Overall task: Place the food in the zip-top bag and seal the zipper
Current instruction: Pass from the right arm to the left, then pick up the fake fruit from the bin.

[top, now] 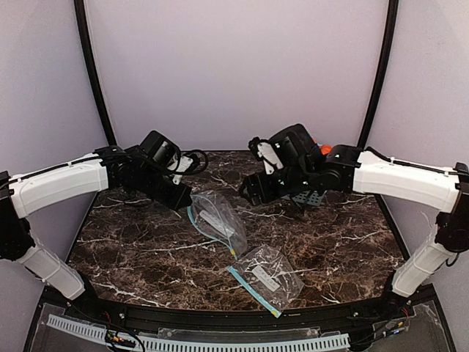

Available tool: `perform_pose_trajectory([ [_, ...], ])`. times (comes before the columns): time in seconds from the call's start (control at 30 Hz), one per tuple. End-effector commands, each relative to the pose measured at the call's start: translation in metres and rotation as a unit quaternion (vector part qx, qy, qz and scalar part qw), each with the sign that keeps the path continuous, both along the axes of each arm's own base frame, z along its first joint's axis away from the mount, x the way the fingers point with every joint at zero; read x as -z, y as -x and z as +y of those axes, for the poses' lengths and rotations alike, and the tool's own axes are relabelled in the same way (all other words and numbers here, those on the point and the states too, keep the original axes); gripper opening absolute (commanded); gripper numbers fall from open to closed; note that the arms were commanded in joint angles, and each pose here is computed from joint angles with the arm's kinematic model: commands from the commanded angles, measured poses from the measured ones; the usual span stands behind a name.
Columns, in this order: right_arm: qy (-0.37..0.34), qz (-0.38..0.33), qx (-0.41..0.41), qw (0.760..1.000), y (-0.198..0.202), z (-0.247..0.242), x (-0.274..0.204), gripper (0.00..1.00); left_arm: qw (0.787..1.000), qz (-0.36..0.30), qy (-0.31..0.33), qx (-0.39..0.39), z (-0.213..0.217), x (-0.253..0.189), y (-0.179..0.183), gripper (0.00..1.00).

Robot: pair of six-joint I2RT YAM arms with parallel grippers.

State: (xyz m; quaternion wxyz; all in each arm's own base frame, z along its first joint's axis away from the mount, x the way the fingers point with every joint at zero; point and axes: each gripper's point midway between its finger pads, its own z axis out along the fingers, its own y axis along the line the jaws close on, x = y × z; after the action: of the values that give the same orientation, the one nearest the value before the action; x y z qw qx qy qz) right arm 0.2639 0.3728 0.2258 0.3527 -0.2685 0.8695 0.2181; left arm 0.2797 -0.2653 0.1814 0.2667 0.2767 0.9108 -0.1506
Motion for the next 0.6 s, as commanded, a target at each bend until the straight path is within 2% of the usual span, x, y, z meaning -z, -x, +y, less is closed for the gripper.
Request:
perform_pose_trajectory([
  [0.0,0.019,0.003,0.054,0.998,-0.031,-0.047,0.006,0.79,0.999,0.014,0.007,-0.035,0.012,0.0,0.007,0.01],
  [0.3,0.045,0.023,0.148,0.988,-0.111,-0.127,0.025,0.8,0.998,0.031,0.022,-0.049,0.011,0.003,0.011,0.01],
  [0.57,0.064,0.028,0.193,0.979,-0.17,-0.161,0.04,0.79,0.998,0.046,0.018,-0.044,0.009,0.009,0.014,0.01],
])
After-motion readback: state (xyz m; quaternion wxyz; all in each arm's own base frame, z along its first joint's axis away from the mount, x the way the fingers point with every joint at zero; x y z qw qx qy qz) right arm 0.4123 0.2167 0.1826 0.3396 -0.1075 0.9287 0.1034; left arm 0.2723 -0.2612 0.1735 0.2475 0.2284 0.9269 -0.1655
